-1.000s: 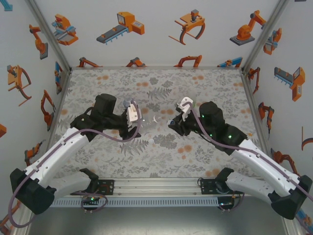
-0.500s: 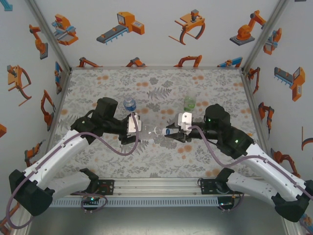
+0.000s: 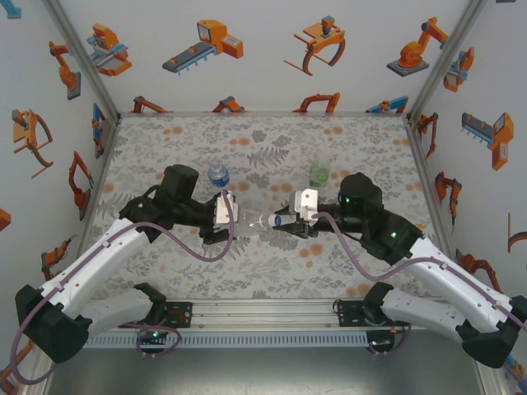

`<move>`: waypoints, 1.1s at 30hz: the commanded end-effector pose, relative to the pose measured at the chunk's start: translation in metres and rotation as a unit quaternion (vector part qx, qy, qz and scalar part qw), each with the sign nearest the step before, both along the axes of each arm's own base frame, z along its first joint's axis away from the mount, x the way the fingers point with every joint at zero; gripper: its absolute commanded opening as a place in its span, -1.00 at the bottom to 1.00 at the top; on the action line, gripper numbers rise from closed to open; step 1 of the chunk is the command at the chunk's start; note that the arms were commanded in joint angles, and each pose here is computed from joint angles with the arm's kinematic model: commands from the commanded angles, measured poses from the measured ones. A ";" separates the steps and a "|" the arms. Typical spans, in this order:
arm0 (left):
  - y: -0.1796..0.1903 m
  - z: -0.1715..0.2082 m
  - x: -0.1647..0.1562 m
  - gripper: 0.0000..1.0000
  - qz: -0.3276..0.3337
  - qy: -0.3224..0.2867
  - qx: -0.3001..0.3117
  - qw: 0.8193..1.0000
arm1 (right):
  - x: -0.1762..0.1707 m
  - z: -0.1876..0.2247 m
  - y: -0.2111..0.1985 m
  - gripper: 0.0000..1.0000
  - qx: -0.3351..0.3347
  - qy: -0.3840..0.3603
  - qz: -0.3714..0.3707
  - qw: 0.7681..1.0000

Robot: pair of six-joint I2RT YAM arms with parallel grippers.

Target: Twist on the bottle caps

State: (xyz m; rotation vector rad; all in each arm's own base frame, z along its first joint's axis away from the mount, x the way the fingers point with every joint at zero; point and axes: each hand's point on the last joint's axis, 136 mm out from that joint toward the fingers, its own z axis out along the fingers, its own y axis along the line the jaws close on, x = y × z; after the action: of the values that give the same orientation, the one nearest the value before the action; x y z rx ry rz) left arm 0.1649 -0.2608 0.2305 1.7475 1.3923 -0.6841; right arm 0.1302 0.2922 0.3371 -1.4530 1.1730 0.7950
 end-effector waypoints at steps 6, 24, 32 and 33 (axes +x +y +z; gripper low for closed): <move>0.000 0.000 -0.012 -1.00 -0.022 0.006 -0.006 1.000 | -0.008 0.025 0.007 -1.00 0.028 -0.029 0.026 0.999; -0.001 0.005 -0.019 -1.00 -0.037 0.001 -0.013 0.999 | -0.017 -0.006 0.009 -1.00 -0.033 -0.061 0.078 0.995; -0.003 0.006 -0.023 -1.00 -0.054 0.006 -0.016 0.998 | -0.033 -0.009 0.011 -1.00 -0.058 -0.133 0.162 0.976; -0.003 0.007 -0.024 -1.00 -0.056 0.007 -0.018 0.998 | -0.033 -0.010 0.011 -1.00 -0.060 -0.142 0.168 0.974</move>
State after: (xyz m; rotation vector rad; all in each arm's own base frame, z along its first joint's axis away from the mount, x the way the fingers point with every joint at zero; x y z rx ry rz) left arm 0.1548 -0.2591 0.2245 1.7867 1.3889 -0.7065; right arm 0.1099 0.3042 0.3274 -1.7441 0.9264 0.7392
